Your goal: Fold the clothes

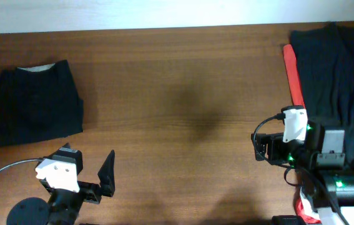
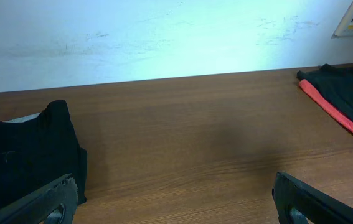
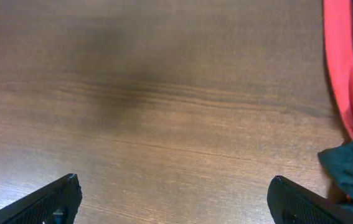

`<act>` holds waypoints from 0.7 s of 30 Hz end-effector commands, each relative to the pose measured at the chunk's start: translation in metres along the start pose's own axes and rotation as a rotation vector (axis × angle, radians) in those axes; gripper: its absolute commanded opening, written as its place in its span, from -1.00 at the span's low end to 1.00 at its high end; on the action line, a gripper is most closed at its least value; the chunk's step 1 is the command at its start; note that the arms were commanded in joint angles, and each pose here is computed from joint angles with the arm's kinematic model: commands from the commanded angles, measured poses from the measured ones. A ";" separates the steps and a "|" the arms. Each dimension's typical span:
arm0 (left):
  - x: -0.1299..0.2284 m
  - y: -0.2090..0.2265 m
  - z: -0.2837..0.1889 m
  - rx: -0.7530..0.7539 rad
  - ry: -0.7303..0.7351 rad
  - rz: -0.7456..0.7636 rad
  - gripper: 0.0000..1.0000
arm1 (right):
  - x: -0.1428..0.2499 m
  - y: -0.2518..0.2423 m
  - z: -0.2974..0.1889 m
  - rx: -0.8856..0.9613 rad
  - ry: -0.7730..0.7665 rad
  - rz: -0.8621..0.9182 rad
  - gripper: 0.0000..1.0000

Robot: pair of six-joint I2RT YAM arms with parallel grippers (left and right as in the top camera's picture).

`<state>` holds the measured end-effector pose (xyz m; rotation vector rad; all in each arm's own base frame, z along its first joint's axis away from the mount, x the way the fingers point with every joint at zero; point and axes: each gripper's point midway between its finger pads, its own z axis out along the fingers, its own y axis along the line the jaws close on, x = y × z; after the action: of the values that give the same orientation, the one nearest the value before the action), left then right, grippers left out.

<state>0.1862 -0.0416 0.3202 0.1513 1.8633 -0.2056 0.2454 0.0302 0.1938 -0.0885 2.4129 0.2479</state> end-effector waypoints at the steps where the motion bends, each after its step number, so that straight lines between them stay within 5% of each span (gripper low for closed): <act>1: 0.003 0.003 0.001 -0.014 0.004 -0.006 0.98 | -0.001 -0.002 -0.009 0.027 -0.040 -0.007 0.97; 10: 0.003 0.003 0.001 -0.014 0.004 -0.006 0.98 | -0.003 0.007 -0.059 0.043 -0.292 -0.060 0.97; 21: 0.003 0.003 0.001 -0.014 0.005 -0.006 0.98 | -0.006 0.008 -0.042 0.033 -0.744 -0.163 0.97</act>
<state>0.1869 -0.0411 0.3179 0.1491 1.8691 -0.2022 0.2193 0.0285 0.2362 -0.1455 1.7180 0.1375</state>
